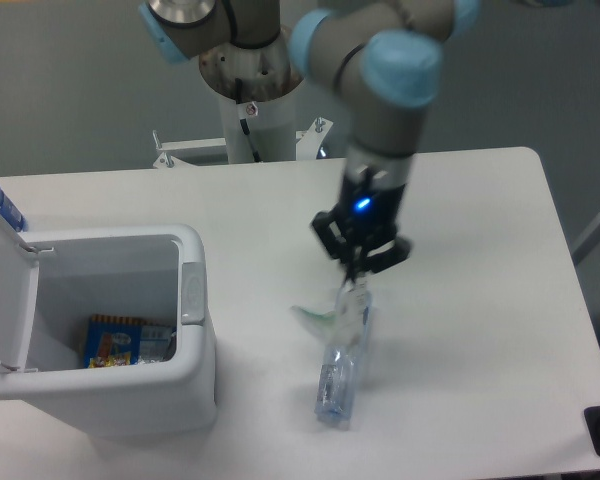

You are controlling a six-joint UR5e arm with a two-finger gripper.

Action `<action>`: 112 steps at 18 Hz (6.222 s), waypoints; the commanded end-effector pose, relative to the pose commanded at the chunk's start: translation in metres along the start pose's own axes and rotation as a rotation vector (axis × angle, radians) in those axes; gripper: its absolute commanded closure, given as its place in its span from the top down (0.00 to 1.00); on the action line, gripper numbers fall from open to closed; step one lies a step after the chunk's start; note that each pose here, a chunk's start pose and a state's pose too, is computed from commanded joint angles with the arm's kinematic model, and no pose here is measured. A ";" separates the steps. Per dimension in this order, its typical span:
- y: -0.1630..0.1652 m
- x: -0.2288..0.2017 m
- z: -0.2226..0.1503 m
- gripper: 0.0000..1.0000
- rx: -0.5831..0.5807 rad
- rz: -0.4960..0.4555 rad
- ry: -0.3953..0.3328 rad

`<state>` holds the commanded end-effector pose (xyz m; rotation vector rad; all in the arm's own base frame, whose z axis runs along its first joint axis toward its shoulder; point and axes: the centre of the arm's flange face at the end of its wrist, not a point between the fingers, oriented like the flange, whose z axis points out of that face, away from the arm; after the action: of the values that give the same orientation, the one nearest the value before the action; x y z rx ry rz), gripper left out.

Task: Place the trash in the trash can
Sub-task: 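Carry the tissue over the trash bin opening, then open the gripper to drop the tissue into the bin, then move the gripper over the clear plastic bottle and lower onto it, then close the gripper on the bottle's cap end and lift it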

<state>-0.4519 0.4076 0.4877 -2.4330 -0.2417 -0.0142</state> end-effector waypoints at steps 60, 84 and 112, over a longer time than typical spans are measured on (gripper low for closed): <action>-0.022 0.024 0.146 1.00 -0.254 -0.125 -0.194; 0.064 0.038 0.338 1.00 -0.476 -0.022 -0.039; -0.004 0.020 0.245 0.64 -0.301 0.008 -0.113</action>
<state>-0.4460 0.5702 0.3036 -2.7378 -0.2981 0.0979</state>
